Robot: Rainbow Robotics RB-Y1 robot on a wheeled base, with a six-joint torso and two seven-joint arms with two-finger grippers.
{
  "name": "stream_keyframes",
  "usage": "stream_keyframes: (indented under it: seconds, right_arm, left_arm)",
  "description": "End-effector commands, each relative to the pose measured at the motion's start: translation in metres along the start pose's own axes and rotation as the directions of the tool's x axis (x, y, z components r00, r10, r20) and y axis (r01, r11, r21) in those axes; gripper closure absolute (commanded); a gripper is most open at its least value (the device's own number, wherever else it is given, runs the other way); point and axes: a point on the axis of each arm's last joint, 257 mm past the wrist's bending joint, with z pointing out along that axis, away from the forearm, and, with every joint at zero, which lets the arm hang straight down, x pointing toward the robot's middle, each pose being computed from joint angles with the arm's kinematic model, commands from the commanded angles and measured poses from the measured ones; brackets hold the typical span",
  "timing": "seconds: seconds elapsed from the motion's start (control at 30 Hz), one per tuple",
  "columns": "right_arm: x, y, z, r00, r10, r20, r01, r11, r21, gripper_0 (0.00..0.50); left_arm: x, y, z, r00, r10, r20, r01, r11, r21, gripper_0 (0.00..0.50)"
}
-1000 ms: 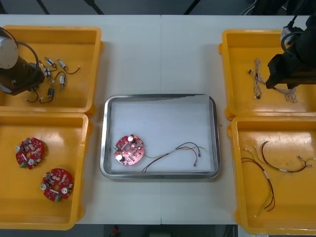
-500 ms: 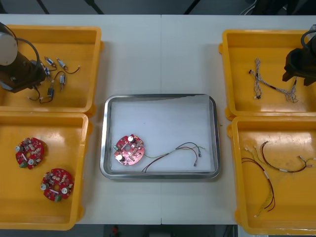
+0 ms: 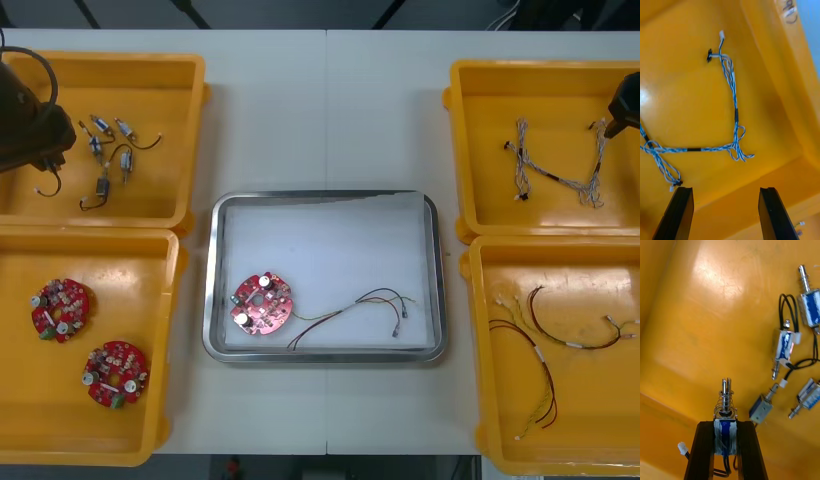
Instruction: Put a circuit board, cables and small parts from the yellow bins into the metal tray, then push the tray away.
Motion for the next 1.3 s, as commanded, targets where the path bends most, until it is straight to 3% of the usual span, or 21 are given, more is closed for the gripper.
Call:
stream_keyframes:
  seconds: [0.03, 0.27, 0.37, 0.57, 0.77, 0.9, 1.1, 1.3]
  right_arm:
    - [-0.034, 0.023, -0.019, 0.994, 0.071, 0.077, -0.066, 0.995, -0.069, 0.0]
    - [-0.05, 0.02, -0.001, 0.985, 0.128, 0.115, -0.116, 0.988, -0.107, 0.0]
    - [-0.055, 0.019, 0.006, 0.98, 0.151, 0.125, -0.136, 0.983, -0.121, 0.0]
    - [-0.056, 0.012, 0.023, 0.975, 0.187, 0.124, -0.171, 0.977, -0.127, 0.0]
    - [-0.052, 0.008, 0.04, 0.972, 0.206, 0.113, -0.191, 0.973, -0.128, 0.0]
    - [-0.054, 0.01, 0.053, 0.968, 0.215, 0.129, -0.196, 0.97, -0.142, 0.0]
    - [-0.049, 0.009, 0.065, 0.969, 0.212, 0.125, -0.194, 0.971, -0.141, 0.0]
    - [-0.033, 0.005, 0.08, 0.978, 0.186, 0.098, -0.173, 0.977, -0.124, 0.0]
  left_arm:
    - [-0.022, -0.005, -0.048, 0.999, 0.035, 0.038, -0.036, 0.999, 0.022, 0.5]
    - [-0.006, -0.03, -0.076, 0.998, 0.064, 0.002, -0.064, 0.995, 0.077, 0.5]
    - [0.005, -0.039, -0.084, 0.996, 0.092, -0.015, -0.09, 0.992, 0.084, 0.5]
    - [0.032, -0.07, -0.092, 0.993, 0.109, -0.047, -0.103, 0.987, 0.122, 0.5]
    - [0.062, -0.101, -0.095, 0.993, 0.109, -0.034, -0.102, 0.982, 0.156, 0.5]
    - [0.086, -0.12, -0.096, 0.995, 0.101, -0.024, -0.095, 0.978, 0.184, 0.5]
    - [0.121, -0.141, -0.093, 0.998, 0.059, -0.01, -0.056, 0.98, 0.192, 0.5]
    - [0.154, -0.165, -0.083, 0.999, 0.021, -0.031, -0.016, 0.984, 0.176, 0.5]
